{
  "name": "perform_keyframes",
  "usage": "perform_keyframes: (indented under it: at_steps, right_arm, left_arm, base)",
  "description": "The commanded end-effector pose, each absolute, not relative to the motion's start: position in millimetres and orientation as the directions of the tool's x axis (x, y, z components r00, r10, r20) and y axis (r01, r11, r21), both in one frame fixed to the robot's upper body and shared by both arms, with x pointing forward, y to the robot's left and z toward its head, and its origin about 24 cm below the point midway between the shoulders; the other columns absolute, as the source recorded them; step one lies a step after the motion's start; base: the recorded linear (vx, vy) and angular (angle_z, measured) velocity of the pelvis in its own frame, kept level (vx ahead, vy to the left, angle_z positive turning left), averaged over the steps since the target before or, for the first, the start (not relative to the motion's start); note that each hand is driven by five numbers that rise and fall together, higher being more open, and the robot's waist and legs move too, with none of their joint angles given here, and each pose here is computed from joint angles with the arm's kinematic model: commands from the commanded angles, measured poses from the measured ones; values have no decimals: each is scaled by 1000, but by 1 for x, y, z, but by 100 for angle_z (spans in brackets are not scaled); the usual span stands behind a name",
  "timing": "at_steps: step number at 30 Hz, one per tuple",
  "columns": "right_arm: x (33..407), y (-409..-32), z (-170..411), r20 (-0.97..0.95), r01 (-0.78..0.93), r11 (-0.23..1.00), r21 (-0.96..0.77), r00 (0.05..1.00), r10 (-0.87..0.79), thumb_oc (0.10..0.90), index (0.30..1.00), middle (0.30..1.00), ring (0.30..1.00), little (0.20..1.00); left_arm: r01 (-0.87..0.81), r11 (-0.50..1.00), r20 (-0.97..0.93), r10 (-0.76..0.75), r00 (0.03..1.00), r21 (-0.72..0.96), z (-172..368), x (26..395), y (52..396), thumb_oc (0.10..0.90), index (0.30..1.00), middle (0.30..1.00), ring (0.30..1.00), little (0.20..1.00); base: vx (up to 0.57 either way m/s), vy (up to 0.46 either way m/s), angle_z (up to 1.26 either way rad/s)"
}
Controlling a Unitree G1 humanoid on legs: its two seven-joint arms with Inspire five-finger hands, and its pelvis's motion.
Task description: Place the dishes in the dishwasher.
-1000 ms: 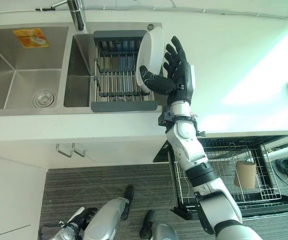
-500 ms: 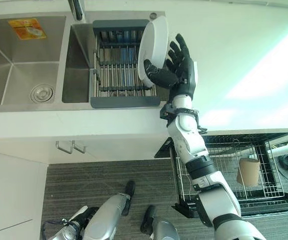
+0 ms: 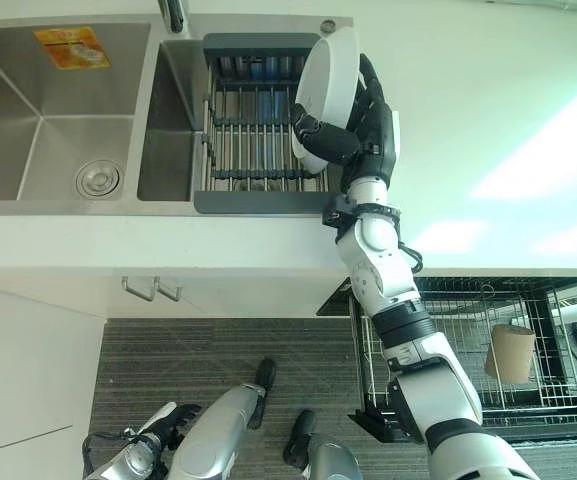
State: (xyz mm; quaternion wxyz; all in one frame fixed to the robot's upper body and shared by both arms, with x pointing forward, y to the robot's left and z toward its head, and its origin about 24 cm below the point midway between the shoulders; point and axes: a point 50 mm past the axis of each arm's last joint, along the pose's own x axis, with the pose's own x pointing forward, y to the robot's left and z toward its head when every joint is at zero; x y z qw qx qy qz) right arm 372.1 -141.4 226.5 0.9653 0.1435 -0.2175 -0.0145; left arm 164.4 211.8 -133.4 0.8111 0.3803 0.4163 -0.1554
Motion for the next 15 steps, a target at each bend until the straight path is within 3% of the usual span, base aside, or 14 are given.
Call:
perform_keyframes:
  at_steps: [1, 11, 15]
  right_arm:
    - [361, -132, 294, 640, -131, 963, 238, 767, -54, 400, 300, 300, 300, 300]
    - [358, -136, 295, 667, -44, 968, 245, 733, -135, 400, 300, 300, 300, 300]
    - [353, -133, 295, 695, -101, 960, 262, 710, -115, 400, 300, 300, 300, 300]
  left_arm:
    - [601, 621, -797, 64, 600, 503, -136, 152, 216, 800, 900, 900, 900, 900]
    - [598, 625, -796, 61, 603, 501, -138, 149, 212, 800, 900, 900, 900, 900]
    - [598, 630, -799, 62, 598, 496, -140, 146, 211, 800, 900, 900, 900, 900]
  base:
    - [5, -13, 4]
    - [-1, -1, 0]
    - [-21, -22, -4]
